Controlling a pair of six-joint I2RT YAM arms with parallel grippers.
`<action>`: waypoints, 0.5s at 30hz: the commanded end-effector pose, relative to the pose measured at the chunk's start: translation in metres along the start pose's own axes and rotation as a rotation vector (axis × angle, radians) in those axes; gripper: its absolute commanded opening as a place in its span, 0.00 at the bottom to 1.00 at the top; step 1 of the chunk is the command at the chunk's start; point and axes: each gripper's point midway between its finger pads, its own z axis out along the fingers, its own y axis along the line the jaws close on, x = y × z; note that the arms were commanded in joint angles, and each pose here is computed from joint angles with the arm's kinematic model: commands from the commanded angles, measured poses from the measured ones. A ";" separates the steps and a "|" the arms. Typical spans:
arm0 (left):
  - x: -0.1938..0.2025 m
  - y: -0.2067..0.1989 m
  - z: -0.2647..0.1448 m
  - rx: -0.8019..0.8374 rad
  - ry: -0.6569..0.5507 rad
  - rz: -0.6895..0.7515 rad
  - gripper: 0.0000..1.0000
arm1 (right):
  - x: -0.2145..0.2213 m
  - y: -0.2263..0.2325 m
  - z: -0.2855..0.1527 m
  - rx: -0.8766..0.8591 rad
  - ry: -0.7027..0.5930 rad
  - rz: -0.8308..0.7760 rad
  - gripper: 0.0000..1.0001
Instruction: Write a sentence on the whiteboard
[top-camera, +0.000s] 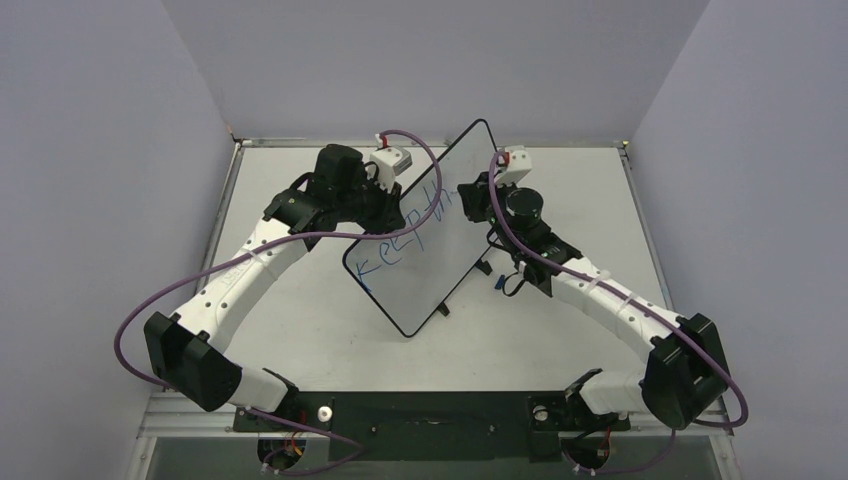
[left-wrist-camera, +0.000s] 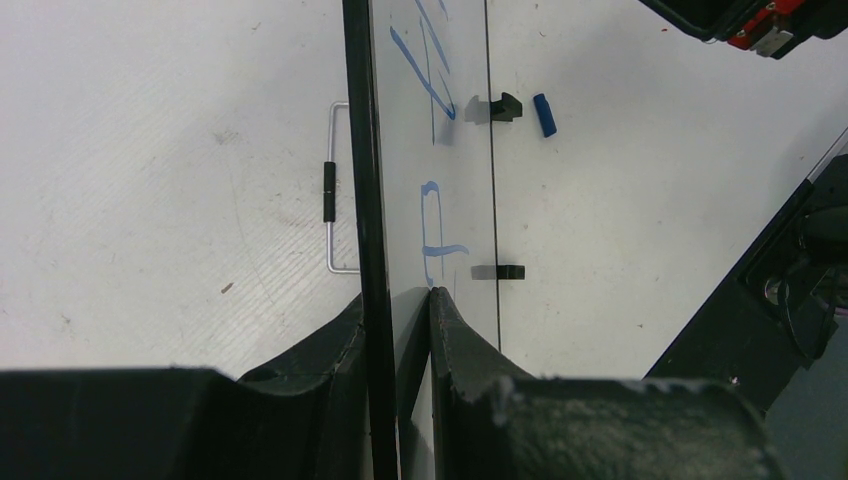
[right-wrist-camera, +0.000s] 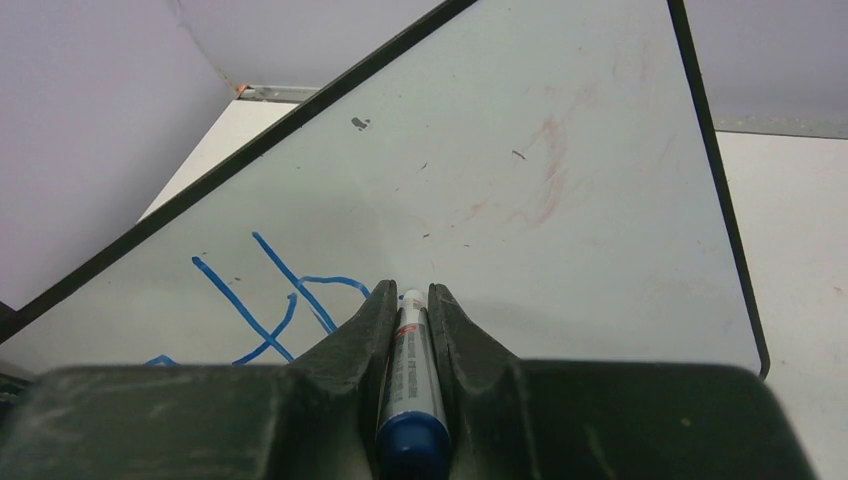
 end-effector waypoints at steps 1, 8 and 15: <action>-0.006 0.010 0.010 -0.041 -0.035 0.111 0.00 | -0.037 0.001 0.007 0.004 -0.105 0.024 0.00; -0.006 0.009 0.009 -0.038 -0.038 0.112 0.00 | -0.043 -0.007 0.012 0.024 -0.117 0.037 0.00; -0.006 0.009 0.009 -0.037 -0.037 0.113 0.00 | -0.051 0.000 0.017 -0.012 -0.127 0.065 0.00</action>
